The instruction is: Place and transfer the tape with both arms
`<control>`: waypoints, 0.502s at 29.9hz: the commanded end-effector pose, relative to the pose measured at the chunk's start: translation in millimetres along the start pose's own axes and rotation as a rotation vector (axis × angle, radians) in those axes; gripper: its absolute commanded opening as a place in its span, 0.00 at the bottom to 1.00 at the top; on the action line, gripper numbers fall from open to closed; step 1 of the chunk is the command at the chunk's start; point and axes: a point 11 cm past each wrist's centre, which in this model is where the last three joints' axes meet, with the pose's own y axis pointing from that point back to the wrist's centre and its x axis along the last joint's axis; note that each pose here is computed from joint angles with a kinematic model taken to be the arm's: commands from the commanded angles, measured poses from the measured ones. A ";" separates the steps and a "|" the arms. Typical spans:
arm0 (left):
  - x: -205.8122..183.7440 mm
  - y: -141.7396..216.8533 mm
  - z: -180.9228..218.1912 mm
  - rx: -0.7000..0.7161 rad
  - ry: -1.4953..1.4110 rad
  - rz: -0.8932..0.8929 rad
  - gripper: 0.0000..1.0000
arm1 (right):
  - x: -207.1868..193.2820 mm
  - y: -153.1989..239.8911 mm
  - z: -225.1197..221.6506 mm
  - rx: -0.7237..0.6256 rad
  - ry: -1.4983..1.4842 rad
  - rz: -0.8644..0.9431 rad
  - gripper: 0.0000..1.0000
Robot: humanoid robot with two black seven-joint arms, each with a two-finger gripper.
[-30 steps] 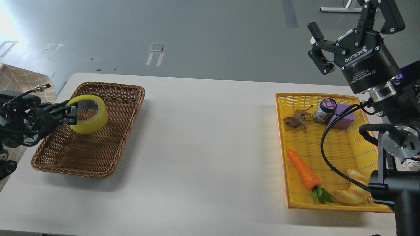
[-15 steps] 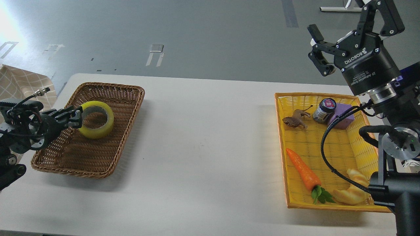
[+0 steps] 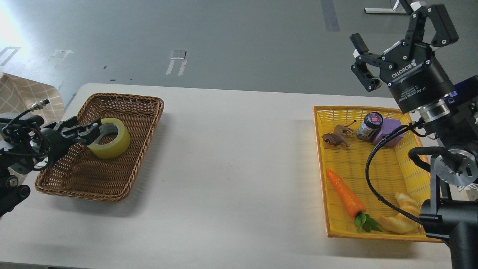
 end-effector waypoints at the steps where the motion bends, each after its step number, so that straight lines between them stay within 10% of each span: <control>1: 11.1 -1.2 -1.3 0.013 0.184 0.045 0.92 | 0.8 3.6 3.2 -0.008 -0.002 -0.001 1.00; 15: 105.4 -11.1 53.2 -0.207 0.799 0.301 0.98 | 2.9 1.7 2.7 -0.015 0.012 0.000 1.00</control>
